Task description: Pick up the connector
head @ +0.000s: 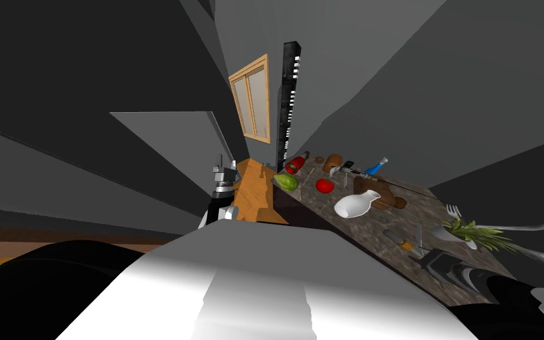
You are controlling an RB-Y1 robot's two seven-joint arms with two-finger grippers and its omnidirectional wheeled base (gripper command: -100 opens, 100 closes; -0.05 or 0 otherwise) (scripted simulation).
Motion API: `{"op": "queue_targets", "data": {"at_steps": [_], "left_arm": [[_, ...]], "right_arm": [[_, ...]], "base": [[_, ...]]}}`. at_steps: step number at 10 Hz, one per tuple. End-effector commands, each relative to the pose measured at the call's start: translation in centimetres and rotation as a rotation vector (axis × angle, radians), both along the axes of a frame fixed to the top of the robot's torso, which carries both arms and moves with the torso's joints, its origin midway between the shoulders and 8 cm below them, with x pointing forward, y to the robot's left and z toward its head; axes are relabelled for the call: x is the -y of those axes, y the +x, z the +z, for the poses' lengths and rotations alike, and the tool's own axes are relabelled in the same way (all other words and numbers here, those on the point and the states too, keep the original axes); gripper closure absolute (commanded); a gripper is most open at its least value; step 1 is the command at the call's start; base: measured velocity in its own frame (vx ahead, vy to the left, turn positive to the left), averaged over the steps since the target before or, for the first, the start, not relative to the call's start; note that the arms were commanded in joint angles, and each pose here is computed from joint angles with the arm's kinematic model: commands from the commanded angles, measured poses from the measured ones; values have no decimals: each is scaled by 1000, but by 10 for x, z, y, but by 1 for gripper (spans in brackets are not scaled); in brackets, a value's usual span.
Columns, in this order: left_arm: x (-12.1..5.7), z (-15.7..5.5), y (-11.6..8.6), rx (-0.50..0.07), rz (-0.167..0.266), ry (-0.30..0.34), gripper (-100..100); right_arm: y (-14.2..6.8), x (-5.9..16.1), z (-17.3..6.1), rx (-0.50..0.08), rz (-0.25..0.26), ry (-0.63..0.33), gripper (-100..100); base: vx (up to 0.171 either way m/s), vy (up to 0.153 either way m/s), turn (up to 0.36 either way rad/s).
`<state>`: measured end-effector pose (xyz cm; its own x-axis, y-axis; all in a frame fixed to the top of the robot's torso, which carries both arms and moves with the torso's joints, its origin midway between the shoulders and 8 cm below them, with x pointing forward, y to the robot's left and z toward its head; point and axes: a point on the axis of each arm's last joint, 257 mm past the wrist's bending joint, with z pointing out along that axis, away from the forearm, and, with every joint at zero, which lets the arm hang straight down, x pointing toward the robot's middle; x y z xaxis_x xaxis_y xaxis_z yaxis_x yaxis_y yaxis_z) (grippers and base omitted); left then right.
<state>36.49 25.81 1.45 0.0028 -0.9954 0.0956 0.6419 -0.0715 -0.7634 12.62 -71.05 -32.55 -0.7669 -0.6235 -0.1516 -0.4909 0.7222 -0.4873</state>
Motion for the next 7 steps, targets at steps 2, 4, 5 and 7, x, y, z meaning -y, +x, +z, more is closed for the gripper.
{"op": "queue_targets", "data": {"at_steps": [2, 4, 5, 7], "left_arm": [[0, 0, 0, 0, 0, 0, 0], [0, 0, 0, 0, 0, 0, 0], [0, 0, 0, 0, 0, 0, 0], [0, 0, 0, 0, 0, 0, 0]], "right_arm": [[2, 2, 2, 3, 0, -5, 100], [2, 2, 2, 3, 0, -5, 100], [2, 2, 2, 3, 0, -5, 0], [20, 3, 17, 1, 26, -2, 100]], "base": [[2, -5, 1], [0, 0, 0], [0, 0, 0], [-32, 52, -135]]}}
